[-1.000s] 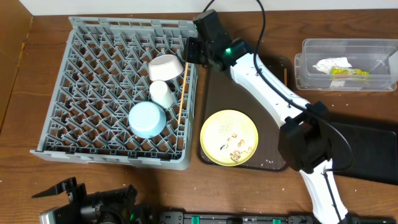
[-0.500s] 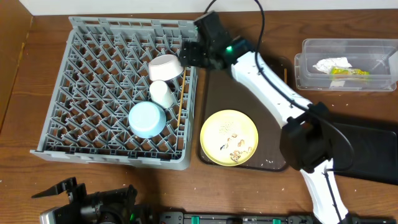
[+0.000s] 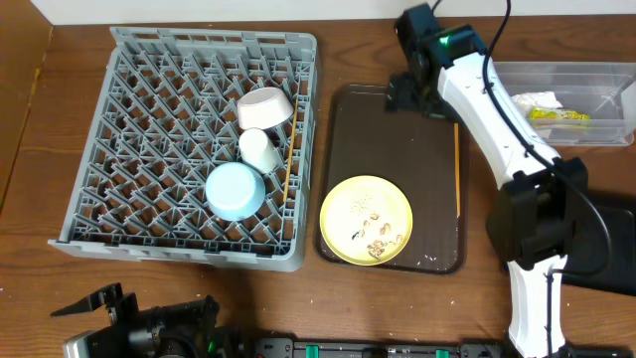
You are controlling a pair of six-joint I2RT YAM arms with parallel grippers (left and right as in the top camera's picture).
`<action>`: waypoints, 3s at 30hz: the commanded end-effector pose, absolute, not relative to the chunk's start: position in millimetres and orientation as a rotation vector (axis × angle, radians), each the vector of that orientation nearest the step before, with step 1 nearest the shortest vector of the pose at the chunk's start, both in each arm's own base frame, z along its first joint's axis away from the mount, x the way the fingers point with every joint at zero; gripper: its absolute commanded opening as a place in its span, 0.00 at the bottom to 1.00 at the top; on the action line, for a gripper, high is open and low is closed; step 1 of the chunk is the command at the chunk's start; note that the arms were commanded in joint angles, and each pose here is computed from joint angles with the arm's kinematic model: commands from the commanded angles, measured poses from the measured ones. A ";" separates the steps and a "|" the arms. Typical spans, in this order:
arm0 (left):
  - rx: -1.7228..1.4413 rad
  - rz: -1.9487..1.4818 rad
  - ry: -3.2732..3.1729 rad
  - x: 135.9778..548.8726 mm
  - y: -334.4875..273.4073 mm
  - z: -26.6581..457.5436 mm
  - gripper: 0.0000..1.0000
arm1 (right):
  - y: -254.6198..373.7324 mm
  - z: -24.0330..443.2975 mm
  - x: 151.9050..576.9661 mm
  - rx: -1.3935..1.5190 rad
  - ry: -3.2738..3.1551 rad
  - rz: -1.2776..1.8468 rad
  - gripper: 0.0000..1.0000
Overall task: Sort waste into correct bins and load items into the dishwasher
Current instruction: 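Return the right gripper to the tray and grasp the second chopstick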
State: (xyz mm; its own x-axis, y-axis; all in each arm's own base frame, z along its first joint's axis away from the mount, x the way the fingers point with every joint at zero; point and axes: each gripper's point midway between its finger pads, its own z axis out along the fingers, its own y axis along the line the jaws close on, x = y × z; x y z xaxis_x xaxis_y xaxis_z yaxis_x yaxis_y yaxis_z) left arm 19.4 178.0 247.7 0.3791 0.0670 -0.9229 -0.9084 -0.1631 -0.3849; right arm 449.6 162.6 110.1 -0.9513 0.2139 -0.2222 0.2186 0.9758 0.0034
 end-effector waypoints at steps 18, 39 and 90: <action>-1.527 1.049 0.774 9.4 176.1 247.2 0.95 | 120.4 36.0 444.5 -0.030 3.016 0.157 0.95; -1.527 1.048 0.774 9.4 176.1 247.2 0.95 | 105.1 35.5 439.9 0.050 3.005 0.148 0.88; -1.527 1.049 0.774 9.4 176.1 247.2 0.95 | 115.1 -42.8 424.3 0.009 3.172 0.012 0.18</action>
